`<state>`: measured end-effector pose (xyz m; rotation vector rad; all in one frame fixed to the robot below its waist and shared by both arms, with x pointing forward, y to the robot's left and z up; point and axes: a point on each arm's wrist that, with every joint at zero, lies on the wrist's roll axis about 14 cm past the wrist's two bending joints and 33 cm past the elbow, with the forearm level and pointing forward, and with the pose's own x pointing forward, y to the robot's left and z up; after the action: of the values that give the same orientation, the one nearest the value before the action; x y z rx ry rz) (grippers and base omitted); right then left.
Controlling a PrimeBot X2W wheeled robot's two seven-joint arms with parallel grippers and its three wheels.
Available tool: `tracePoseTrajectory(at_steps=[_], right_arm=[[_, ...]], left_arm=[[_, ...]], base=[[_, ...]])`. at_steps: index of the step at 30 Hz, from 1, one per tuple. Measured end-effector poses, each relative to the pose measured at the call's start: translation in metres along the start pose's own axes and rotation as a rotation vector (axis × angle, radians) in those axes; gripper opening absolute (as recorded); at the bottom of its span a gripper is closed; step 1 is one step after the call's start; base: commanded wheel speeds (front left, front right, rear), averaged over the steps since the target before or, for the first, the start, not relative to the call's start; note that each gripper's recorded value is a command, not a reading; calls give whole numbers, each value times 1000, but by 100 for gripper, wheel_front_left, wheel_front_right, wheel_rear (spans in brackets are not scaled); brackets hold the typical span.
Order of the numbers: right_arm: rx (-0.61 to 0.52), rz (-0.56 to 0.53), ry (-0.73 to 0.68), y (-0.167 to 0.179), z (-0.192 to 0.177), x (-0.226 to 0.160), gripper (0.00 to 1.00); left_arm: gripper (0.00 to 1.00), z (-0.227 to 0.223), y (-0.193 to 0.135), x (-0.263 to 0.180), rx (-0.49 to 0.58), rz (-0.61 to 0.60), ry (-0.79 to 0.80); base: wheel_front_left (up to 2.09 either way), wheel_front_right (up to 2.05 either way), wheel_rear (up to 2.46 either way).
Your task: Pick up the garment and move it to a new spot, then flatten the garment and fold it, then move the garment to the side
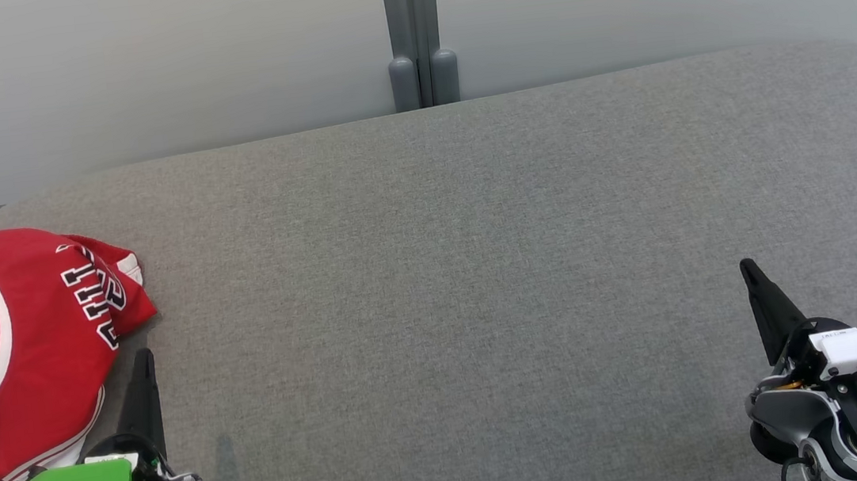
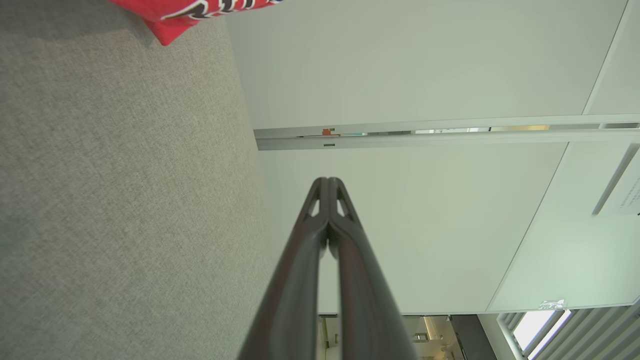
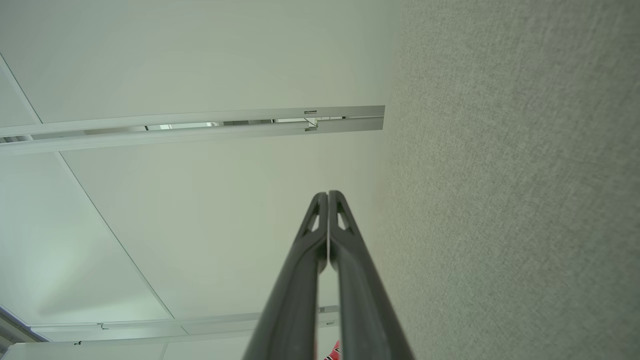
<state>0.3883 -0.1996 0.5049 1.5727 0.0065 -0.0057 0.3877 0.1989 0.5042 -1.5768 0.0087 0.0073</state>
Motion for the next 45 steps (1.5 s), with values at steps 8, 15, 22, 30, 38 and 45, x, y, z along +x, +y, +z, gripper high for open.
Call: tracePoseTrajectory(at_steps=[8,15,22,30,38,45], right_arm=[[0,0,0,0,0,0,0],[0,0,0,0,0,0,0],[0,0,0,0,0,0,0],[0,0,0,0,0,0,0],[0,0,0,0,0,0,0],[0,0,0,0,0,0,0]], left_arm=[[0,0,0,0,0,0,0],[0,0,0,0,0,0,0],[0,0,0,0,0,0,0],[0,0,0,0,0,0,0],[0,0,0,0,0,0,0],[0,0,0,0,0,0,0]], base=[[0,0,0],[0,0,0],[0,0,0],[0,0,0],[0,0,0],[0,0,0]])
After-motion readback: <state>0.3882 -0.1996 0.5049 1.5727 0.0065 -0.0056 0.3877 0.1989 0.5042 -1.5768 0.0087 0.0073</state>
